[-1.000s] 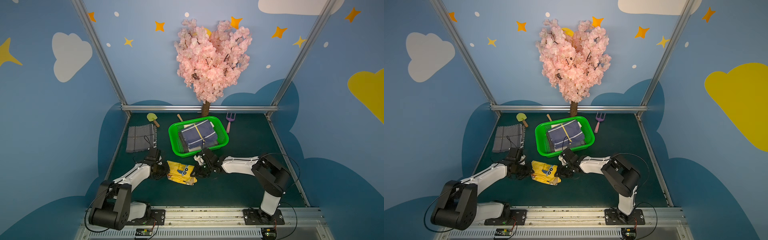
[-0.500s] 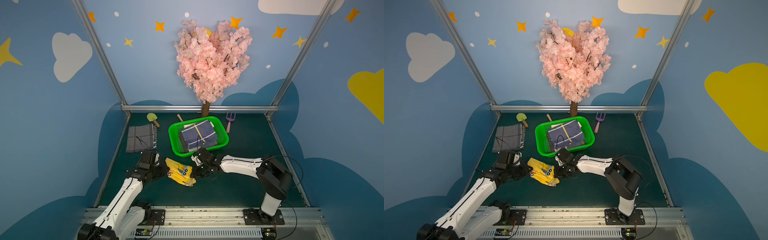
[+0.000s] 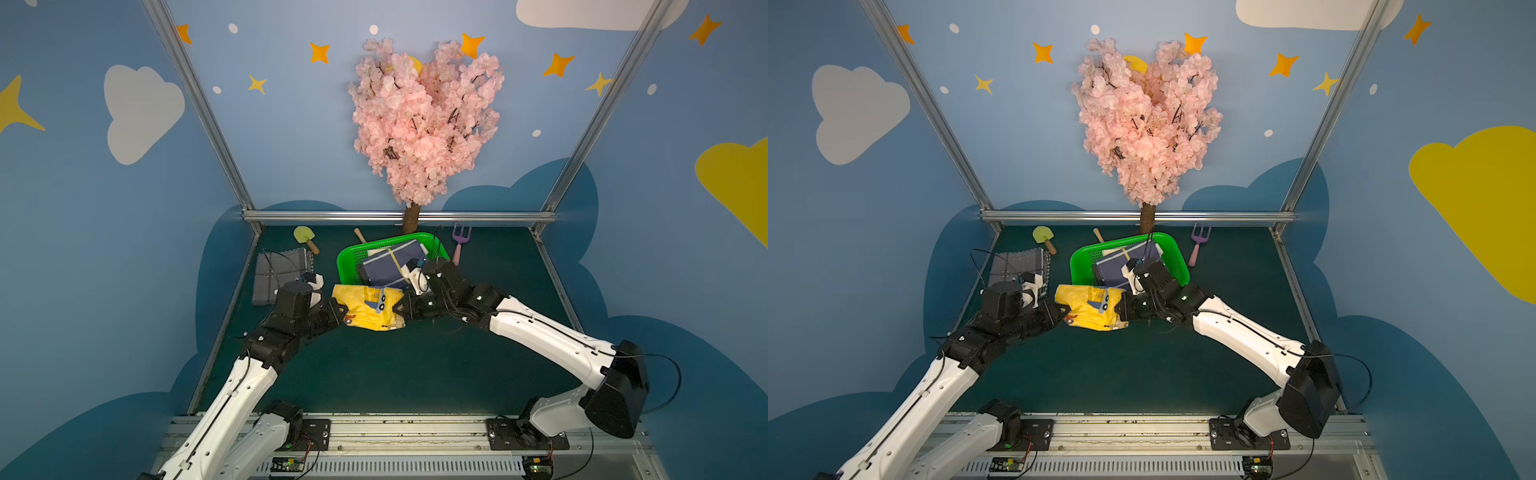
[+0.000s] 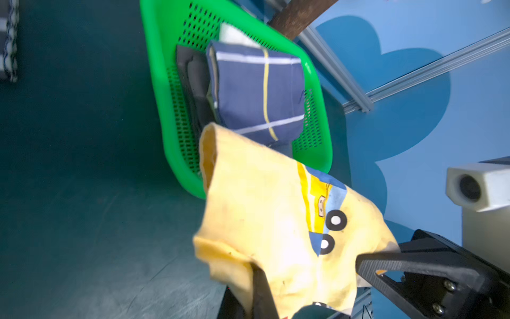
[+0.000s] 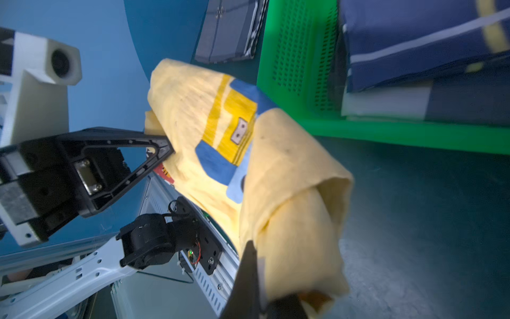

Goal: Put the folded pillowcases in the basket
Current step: Pick up the pillowcase at the center of the board, then place the pillowcase in the basket.

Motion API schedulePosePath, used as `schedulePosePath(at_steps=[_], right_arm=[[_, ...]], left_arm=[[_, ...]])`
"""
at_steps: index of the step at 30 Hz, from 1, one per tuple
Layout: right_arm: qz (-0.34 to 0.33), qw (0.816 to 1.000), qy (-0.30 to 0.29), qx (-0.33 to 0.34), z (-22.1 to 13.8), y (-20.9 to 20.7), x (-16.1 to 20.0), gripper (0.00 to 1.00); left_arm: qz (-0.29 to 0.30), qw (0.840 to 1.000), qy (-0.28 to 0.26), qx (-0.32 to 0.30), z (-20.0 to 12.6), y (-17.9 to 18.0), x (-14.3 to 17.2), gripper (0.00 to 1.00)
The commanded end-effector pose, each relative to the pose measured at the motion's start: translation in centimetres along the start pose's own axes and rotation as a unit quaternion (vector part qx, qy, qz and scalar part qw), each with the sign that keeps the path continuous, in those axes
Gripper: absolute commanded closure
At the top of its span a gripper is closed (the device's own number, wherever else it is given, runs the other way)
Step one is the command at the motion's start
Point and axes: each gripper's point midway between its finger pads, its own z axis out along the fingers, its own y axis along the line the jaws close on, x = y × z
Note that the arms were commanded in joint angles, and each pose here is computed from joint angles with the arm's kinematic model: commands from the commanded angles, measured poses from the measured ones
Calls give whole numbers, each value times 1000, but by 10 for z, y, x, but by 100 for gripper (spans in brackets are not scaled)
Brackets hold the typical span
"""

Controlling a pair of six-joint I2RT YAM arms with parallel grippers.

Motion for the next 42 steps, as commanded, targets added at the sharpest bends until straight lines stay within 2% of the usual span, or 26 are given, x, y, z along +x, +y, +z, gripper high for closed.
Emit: schedulePosePath(at_steps=[1,10,17,24,29,35,42], right_arm=[[-19,998,-46,24,-16,-19,-33,100],[8,996,-89,28,-23,-58,-102,100],[38,996,-80,27,0,-93,-138,100],[77,994,-71,39,28,-132,-158,100],[80,994,-65,44,48,-147,-168,100],[91,993,-54,54,66,-168,-174,100],[107,992,-25,66,90,-192,-164,100]], left_arm=[[21,999,-32,19,12,-18,-27,97],[39,997,-63,23,77,-35,-73,97],[27,998,-56,20,132,-37,-89,97],[24,999,-46,-1,182,-22,-95,97],[21,999,-41,-17,210,-11,-100,97],[6,999,-18,-29,228,3,-96,97],[1,998,-1,-56,239,24,-85,96]])
